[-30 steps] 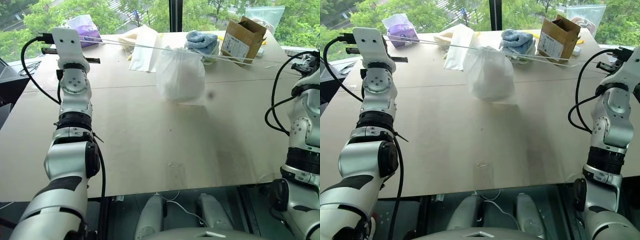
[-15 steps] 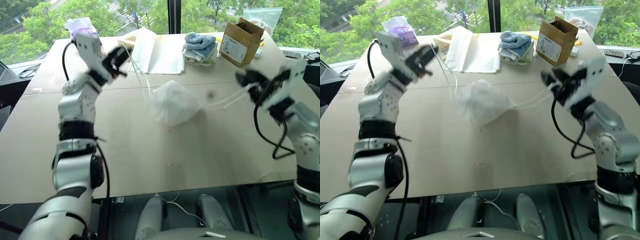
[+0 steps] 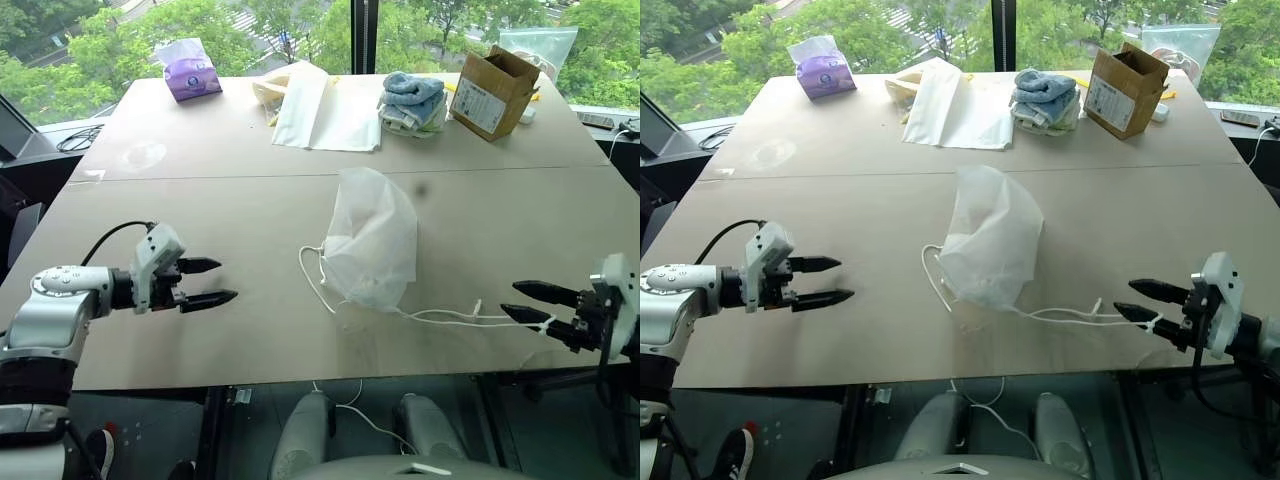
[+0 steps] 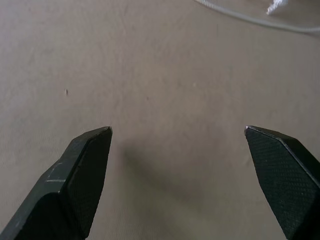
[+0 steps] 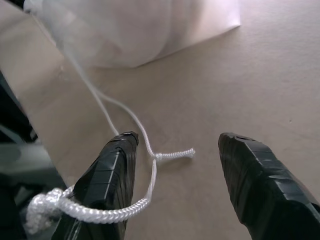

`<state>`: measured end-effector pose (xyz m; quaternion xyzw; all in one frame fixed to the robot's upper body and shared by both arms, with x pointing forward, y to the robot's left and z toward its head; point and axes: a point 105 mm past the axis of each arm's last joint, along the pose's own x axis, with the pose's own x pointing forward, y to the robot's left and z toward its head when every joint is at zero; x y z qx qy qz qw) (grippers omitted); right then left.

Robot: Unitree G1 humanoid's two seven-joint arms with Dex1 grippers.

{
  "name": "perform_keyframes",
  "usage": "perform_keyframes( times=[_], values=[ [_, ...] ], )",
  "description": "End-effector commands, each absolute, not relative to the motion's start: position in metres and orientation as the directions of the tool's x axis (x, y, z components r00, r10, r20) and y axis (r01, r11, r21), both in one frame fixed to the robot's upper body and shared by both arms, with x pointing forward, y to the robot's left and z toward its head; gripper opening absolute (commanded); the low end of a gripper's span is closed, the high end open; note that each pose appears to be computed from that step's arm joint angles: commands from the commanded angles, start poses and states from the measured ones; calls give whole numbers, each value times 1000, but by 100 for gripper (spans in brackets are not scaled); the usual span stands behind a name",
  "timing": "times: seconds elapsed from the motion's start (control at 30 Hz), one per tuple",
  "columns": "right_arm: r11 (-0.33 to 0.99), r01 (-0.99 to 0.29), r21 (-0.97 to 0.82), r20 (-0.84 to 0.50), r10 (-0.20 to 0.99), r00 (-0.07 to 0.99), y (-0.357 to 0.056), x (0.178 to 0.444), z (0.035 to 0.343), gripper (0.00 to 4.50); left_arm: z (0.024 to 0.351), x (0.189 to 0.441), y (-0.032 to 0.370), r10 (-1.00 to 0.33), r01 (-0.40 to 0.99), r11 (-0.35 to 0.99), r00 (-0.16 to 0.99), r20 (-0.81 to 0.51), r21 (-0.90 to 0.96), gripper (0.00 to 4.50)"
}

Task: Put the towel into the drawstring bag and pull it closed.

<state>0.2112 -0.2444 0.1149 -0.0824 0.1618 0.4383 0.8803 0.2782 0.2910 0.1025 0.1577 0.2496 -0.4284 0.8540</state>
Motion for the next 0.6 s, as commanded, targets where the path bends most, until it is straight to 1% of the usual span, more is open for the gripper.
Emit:
perform_keyframes(
  times=[0.03,0.1,0.13,0.17,0.23,0.27,0.3,0.33,0.37,0.4,0.43,0.47,0.5,0.57,0.6],
  values=[
    [555,-807,-201,-434,688,582,-270,207,105,277,108,280,295,-626,800,575,565,-537,170,440],
    [534,-804,-263,-439,676,592,-272,213,107,277,104,282,288,-634,799,574,571,-521,176,440],
    [536,-791,-294,-419,672,611,-271,219,112,277,103,284,284,-639,798,574,577,-509,183,440],
    [524,-793,-311,-435,664,609,-270,223,114,277,103,287,279,-645,795,577,585,-492,189,440],
    [394,-851,-347,-552,648,525,-274,217,109,277,103,290,269,-664,801,566,582,-469,194,440],
    [377,-869,-322,-593,635,495,-278,213,106,277,103,291,264,-674,808,556,575,-465,194,440],
    [332,-893,-304,-643,620,450,-282,207,103,277,103,291,261,-681,815,547,567,-463,193,440],
    [275,-924,-266,-700,604,381,-286,198,99,277,103,291,258,-686,817,543,564,-461,192,440],
    [218,-949,-229,-761,567,314,-290,190,97,277,103,292,257,-687,818,540,564,-459,197,440],
    [152,-961,-231,-815,510,277,-296,187,96,277,104,294,256,-688,817,540,567,-453,201,440],
    [113,-965,-235,-843,471,260,-300,186,96,277,104,295,256,-689,816,541,569,-449,204,440],
    [141,-944,-297,-819,472,328,-300,198,103,277,106,296,255,-691,813,544,574,-439,207,440],
    [245,-903,-352,-742,516,429,-297,215,114,277,106,296,255,-692,811,546,577,-433,209,440],
    [425,-824,-374,-596,571,565,-294,236,133,277,107,296,256,-691,807,550,584,-425,215,440],
    [482,-797,-365,-556,574,602,-297,240,137,277,108,296,256,-691,805,551,587,-422,219,440]
  ],
)
